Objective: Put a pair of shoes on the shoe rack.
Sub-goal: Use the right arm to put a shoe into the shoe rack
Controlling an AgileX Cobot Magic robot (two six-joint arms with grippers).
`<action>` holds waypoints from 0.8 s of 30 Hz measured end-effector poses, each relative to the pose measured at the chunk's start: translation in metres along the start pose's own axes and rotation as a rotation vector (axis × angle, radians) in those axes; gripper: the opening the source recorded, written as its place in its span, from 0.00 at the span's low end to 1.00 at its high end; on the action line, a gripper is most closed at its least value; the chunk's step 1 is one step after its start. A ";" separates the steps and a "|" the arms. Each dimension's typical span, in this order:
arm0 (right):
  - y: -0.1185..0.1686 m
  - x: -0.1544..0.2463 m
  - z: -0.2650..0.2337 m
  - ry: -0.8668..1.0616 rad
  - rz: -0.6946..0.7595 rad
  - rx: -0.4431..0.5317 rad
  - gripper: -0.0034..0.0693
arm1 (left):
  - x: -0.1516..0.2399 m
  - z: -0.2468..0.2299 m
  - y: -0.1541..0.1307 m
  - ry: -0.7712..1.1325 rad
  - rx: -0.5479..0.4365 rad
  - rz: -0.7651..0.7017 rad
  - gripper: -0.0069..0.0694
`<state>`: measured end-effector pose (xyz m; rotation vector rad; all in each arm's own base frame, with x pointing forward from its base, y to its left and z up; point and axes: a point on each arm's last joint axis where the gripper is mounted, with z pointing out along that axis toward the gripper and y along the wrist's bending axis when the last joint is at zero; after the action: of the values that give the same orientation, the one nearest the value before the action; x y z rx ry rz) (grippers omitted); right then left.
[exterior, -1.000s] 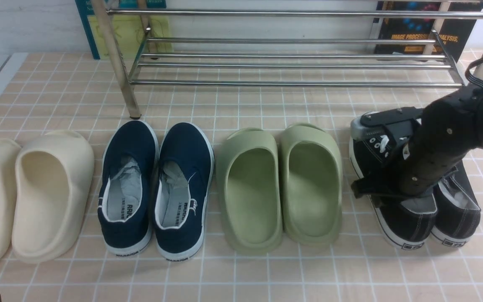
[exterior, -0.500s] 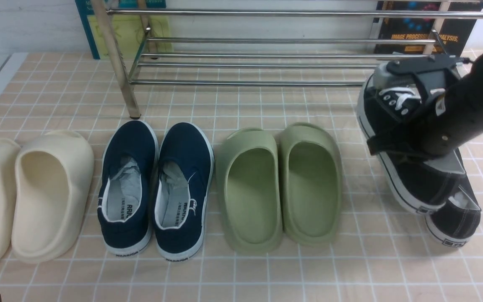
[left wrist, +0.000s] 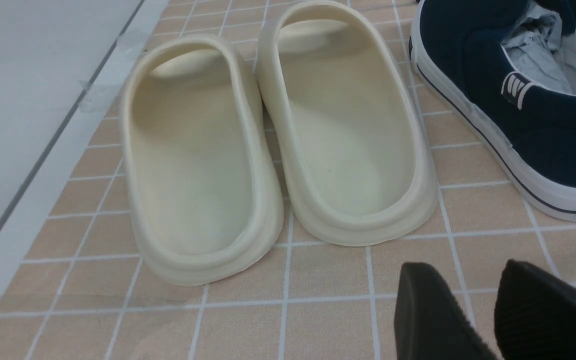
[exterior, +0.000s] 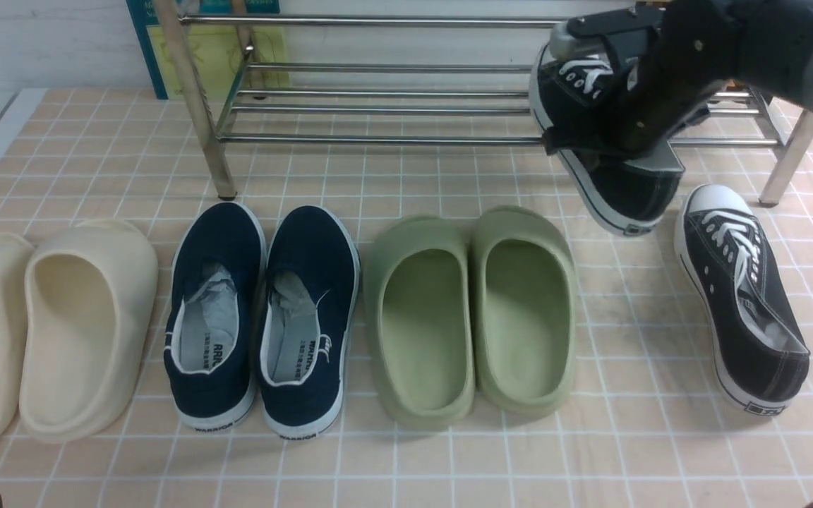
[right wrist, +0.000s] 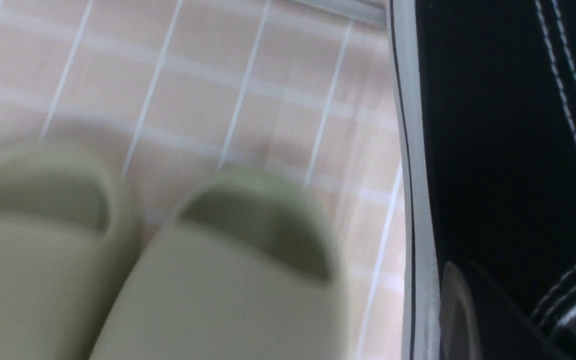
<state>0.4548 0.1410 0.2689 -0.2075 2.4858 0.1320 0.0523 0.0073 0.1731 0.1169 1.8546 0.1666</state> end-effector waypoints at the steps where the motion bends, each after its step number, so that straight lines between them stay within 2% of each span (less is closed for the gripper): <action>1: -0.004 -0.011 0.002 -0.019 0.009 0.005 0.04 | 0.000 0.000 0.000 0.000 0.000 0.000 0.40; 10: -0.021 -0.038 0.027 -0.054 0.039 0.031 0.05 | 0.000 0.000 0.000 0.000 0.000 0.000 0.40; 24: -0.024 -0.041 0.039 -0.087 0.022 0.033 0.07 | 0.000 0.000 0.000 0.000 0.000 0.000 0.40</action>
<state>0.5142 0.1281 0.2614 -0.1568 2.4020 0.1067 0.0523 0.0073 0.1731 0.1169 1.8546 0.1666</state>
